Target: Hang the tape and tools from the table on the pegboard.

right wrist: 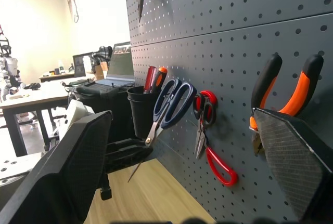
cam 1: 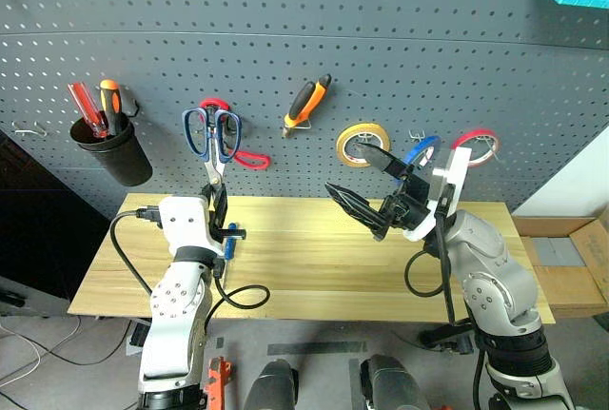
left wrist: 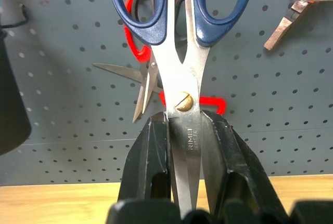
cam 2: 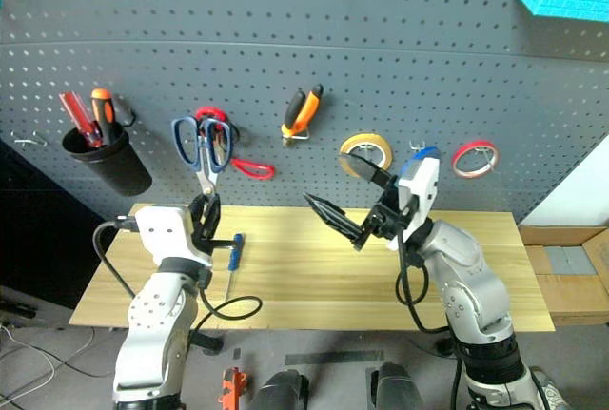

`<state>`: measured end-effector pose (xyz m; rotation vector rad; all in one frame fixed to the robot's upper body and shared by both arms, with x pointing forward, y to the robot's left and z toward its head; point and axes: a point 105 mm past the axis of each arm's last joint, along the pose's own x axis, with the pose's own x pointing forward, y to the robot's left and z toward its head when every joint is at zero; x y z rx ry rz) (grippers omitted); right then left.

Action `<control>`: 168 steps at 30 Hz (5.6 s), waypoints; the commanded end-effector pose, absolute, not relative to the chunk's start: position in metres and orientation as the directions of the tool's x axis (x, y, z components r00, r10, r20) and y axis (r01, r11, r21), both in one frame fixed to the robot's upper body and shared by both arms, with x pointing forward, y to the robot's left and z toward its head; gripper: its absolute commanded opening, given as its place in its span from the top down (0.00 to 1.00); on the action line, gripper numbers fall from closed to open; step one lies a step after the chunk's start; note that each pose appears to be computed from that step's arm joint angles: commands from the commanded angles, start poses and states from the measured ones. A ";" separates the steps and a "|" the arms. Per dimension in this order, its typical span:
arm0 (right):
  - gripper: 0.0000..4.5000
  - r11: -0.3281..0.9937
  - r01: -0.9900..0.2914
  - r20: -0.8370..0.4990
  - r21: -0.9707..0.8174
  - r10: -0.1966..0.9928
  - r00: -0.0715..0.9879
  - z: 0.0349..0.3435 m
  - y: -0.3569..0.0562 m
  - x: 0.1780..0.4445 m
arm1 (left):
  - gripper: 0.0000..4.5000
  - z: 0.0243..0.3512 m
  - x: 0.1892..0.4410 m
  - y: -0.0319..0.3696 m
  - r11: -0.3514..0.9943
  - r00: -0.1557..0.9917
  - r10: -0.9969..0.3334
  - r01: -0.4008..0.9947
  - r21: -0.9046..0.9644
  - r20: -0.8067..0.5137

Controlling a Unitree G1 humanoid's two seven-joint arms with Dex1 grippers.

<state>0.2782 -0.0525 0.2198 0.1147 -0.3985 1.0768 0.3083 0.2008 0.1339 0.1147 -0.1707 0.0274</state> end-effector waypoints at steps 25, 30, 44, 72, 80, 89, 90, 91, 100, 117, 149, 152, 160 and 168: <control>0.00 0.470 -0.873 0.353 -0.131 0.845 0.402 0.223 -0.051 0.272 | 0.01 0.112 0.334 0.213 0.997 0.995 0.077 -0.078 0.018 0.068; 0.00 0.485 -0.856 0.142 -0.176 0.874 0.466 0.187 -0.049 0.280 | 0.01 0.076 0.327 0.221 0.992 0.983 0.123 -0.125 -0.003 -0.139; 0.00 0.387 -0.880 0.006 -0.275 0.916 0.401 0.183 -0.003 0.289 | 0.01 0.062 0.345 0.283 0.993 0.933 0.102 -0.074 0.092 -0.346; 0.00 0.440 -0.884 0.019 -0.160 0.896 0.443 0.187 -0.003 0.289 | 0.01 0.043 0.365 0.256 0.979 0.885 0.024 0.074 0.192 -0.464; 0.00 0.443 -0.883 0.021 -0.156 0.895 0.445 0.189 -0.004 0.287 | 0.46 0.036 0.359 0.265 0.991 0.871 0.045 0.024 0.135 -0.490; 0.00 0.439 -0.884 0.014 -0.159 0.896 0.443 0.187 -0.004 0.285 | 0.89 0.031 0.356 0.269 0.992 0.864 0.058 0.005 0.124 -0.500; 0.00 0.439 -0.884 0.014 -0.160 0.896 0.443 0.186 -0.004 0.285 | 0.89 0.032 0.356 0.269 0.992 0.864 0.059 0.004 0.125 -0.499; 0.00 0.439 -0.884 0.014 -0.161 0.897 0.443 0.186 -0.004 0.285 | 0.89 0.032 0.357 0.270 0.992 0.866 0.061 0.002 0.127 -0.497; 0.00 0.390 -0.908 0.048 -0.154 0.921 0.387 0.192 -0.006 0.284 | 0.89 0.051 0.358 0.263 0.980 0.912 0.031 0.052 0.191 -0.409; 0.00 0.250 -0.966 0.244 -0.070 0.943 0.227 0.222 -0.008 0.275 | 0.89 0.122 0.319 0.270 0.905 0.979 0.188 -0.140 0.402 -0.083; 0.00 0.230 -0.972 0.374 -0.039 0.906 0.200 0.258 0.009 0.276 | 0.89 0.332 0.379 0.325 0.861 0.769 0.305 -0.474 0.181 0.562; 0.00 0.231 -0.972 0.369 -0.038 0.907 0.201 0.257 0.009 0.275 | 0.89 0.338 0.375 0.333 0.851 0.751 0.321 -0.496 0.172 0.577; 0.00 0.228 -0.973 0.364 -0.031 0.909 0.201 0.253 0.012 0.275 | 0.89 0.351 0.370 0.341 0.871 0.735 0.319 -0.476 0.121 0.598; 0.00 0.229 -0.973 0.367 -0.037 0.909 0.200 0.253 0.014 0.275 | 0.89 0.349 0.371 0.345 0.892 0.743 0.341 -0.449 0.052 0.576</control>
